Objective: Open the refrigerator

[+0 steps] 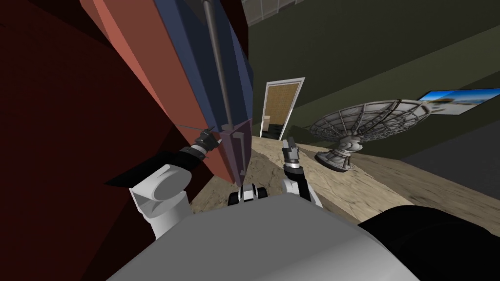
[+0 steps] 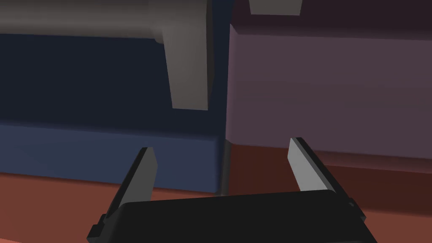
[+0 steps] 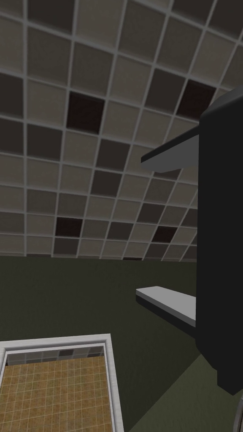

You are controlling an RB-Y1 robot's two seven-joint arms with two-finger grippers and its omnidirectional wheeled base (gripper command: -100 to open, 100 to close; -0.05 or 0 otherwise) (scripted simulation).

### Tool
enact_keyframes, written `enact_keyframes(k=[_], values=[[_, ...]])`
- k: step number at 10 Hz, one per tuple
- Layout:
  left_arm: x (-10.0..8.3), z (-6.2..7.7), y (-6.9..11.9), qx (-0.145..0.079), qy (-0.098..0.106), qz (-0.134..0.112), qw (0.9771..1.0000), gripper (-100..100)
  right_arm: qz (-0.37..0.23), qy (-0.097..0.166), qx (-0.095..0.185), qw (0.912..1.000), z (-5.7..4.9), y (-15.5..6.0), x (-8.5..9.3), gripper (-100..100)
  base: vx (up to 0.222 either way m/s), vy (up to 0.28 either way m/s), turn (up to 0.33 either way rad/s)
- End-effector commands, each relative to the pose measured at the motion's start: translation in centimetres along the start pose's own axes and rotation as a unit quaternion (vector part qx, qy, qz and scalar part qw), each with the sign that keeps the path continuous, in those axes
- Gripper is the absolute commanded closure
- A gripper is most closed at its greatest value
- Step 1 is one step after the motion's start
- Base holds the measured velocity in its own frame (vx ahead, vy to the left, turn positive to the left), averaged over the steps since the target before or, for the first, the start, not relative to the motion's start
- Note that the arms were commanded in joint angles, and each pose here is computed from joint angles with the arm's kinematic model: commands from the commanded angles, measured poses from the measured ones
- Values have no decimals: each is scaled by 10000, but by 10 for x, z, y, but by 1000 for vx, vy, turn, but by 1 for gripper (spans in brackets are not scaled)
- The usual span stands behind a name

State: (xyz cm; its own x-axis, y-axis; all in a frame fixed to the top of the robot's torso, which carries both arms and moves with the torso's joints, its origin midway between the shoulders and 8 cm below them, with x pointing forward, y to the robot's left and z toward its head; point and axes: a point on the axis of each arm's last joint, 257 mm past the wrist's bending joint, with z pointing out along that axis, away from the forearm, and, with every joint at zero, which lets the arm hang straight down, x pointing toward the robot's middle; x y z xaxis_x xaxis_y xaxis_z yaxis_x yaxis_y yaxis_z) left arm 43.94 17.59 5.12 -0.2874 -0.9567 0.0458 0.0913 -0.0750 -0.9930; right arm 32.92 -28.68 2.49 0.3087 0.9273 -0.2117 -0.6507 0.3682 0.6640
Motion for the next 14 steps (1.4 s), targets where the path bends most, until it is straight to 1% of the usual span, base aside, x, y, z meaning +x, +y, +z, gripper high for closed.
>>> enact_keyframes(k=[1, 2, 4, 5, 7, 8, 10, 11, 14], values=[[-1, -1, 2, -30, -11, -4, 10000, -100, 0, 0, 0, 10000, 0, 0, 0, 0, -25, 11, 38], [-2, -1, 3, -49, -22, -1, 10000, 100, 0, 0, 0, 10000, 0, 0, 0, 0, -24, 4, 22], [-18, -4, 3, -57, -276, 20, 9996, 100, 1, -1, 1, 10000, 0, 0, 0, 0, -5, -230, 141], [-18, -4, 3, -57, -276, 20, 9996, 100, 2, -2, 1, 10000, 0, 0, 0, 0, -29, -264, 112], [-34, -7, 0, -28, -523, 43, 9986, 100, 3, -2, 0, 10000, 0, 0, 0, 0, -32, -337, 107], [-34, -7, 0, -28, -523, 43, 9986, 100, 3, -2, 0, 10000, 0, 0, 0, 0, -50, -297, 78], [-49, -11, -3, 0, -771, 64, 9970, 100, 2, -2, 0, 10000, 0, 0, 0, 0, -24, -312, 111], [-49, -11, -3, 0, -771, 64, 9970, 100, 3, -2, 0, 10000, 0, 0, 0, 0, -61, -319, 77], [-72, -19, -6, 38, -1143, 93, 9934, 100, 3, -2, -1, 10000, 0, 0, 0, 0, -65, -332, 110]])
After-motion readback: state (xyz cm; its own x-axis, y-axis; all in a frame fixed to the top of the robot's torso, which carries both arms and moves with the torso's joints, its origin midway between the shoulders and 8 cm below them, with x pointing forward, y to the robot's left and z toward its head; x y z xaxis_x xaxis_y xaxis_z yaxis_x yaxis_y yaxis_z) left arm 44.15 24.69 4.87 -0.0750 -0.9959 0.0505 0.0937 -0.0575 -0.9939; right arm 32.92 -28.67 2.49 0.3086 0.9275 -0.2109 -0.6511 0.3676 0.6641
